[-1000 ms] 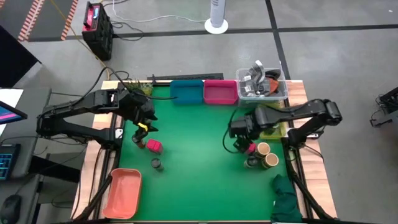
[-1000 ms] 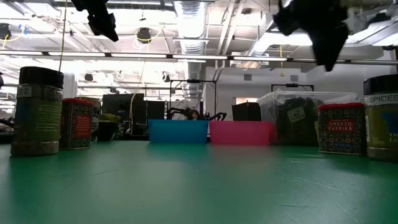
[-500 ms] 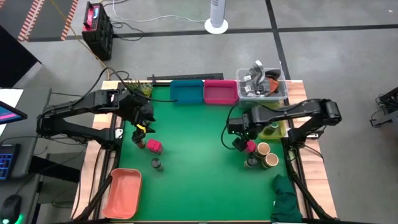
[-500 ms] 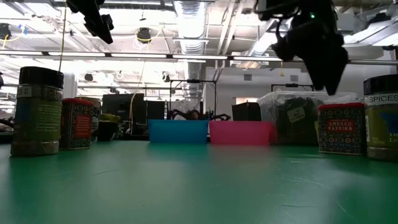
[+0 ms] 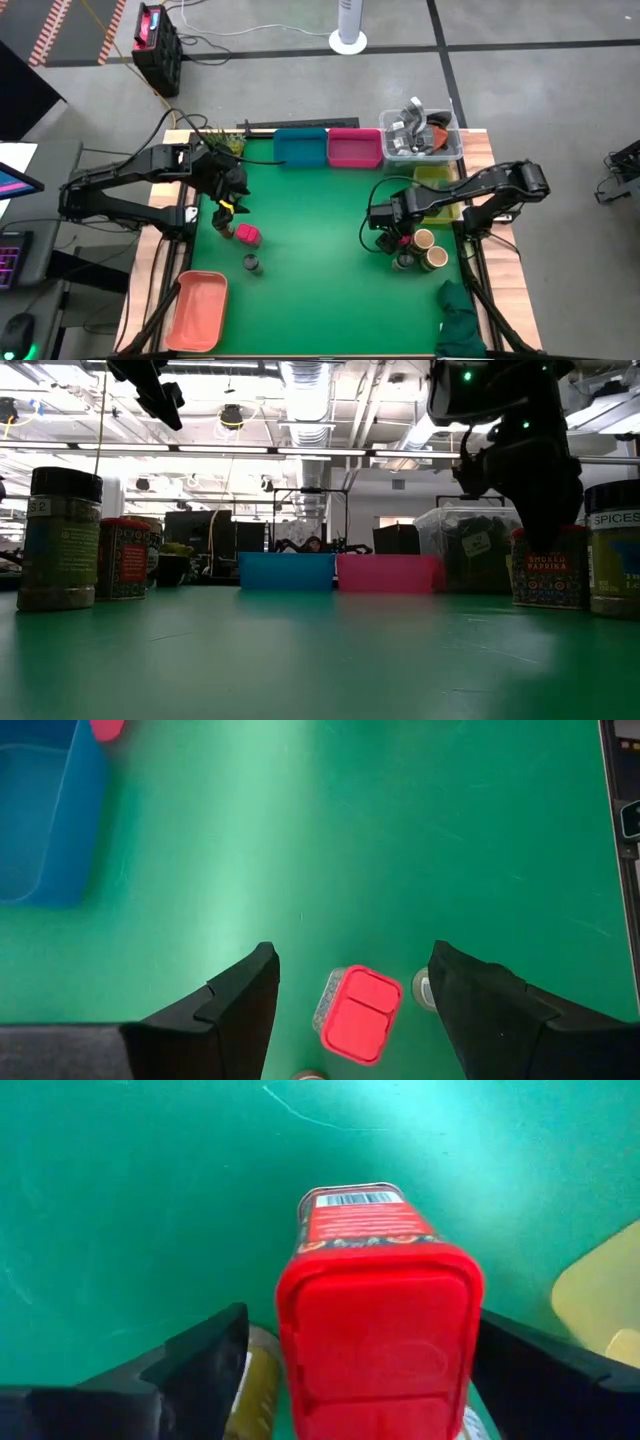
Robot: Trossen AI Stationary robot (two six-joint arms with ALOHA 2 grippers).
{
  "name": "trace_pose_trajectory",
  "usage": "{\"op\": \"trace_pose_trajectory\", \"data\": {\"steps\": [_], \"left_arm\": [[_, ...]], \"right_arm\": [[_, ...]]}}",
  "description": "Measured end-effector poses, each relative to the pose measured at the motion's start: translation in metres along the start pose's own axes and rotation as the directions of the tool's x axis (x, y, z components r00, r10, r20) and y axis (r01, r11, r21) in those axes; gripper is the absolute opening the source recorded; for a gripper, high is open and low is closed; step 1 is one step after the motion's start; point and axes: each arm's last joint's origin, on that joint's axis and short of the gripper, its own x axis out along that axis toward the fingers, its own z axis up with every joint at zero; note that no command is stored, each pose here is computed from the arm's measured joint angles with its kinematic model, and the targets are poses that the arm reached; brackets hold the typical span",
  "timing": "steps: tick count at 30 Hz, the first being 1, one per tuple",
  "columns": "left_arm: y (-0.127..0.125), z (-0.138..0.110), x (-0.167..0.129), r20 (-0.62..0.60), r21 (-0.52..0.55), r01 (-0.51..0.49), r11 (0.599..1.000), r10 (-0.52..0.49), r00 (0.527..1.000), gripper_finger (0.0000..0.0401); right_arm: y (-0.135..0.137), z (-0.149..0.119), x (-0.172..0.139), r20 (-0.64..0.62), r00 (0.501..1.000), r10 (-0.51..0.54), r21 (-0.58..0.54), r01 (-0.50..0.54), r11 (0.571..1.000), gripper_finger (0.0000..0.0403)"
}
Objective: Sort spices by type
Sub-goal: Put the right red spice can into the red bin
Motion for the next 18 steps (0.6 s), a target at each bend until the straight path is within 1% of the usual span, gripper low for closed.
{"op": "trace_pose_trajectory", "data": {"steps": [3, 9, 10, 14, 18], "left_arm": [[0.0, 0.0, 0.0, 0.0, 0.0, -0.001, 1.0, 0.001, 1.0, 0.0244], [0.001, 0.0, 0.0, -0.001, 0.0, -0.03, 1.0, 0.03, 1.0, 0.0244], [0.001, 0.0, 0.0, -0.001, 0.0, -0.03, 1.0, 0.03, 1.0, 0.0244], [0.001, 0.0, 0.0, -0.001, -0.012, -0.03, 0.999, 0.03, 1.0, 0.0244], [0.001, 0.0, 0.0, -0.001, -0.013, -0.03, 0.999, 0.03, 1.0, 0.0244]], "right_arm": [[0.0, 0.0, 0.0, 0.004, 1.0, 0.002, -0.008, -0.002, 1.0, 0.0341], [-0.001, 0.001, 0.0, 0.005, 1.0, 0.002, -0.053, -0.002, 0.999, 0.0247], [-0.002, 0.002, 0.0, 0.005, 1.0, 0.002, -0.05, -0.002, 0.999, 0.0242], [-0.002, 0.007, -0.004, 0.014, 1.0, 0.013, -0.047, -0.013, 0.999, 0.0242], [-0.002, 0.016, -0.02, 0.037, 0.999, 0.038, -0.041, -0.037, 0.998, 0.0242]]}}
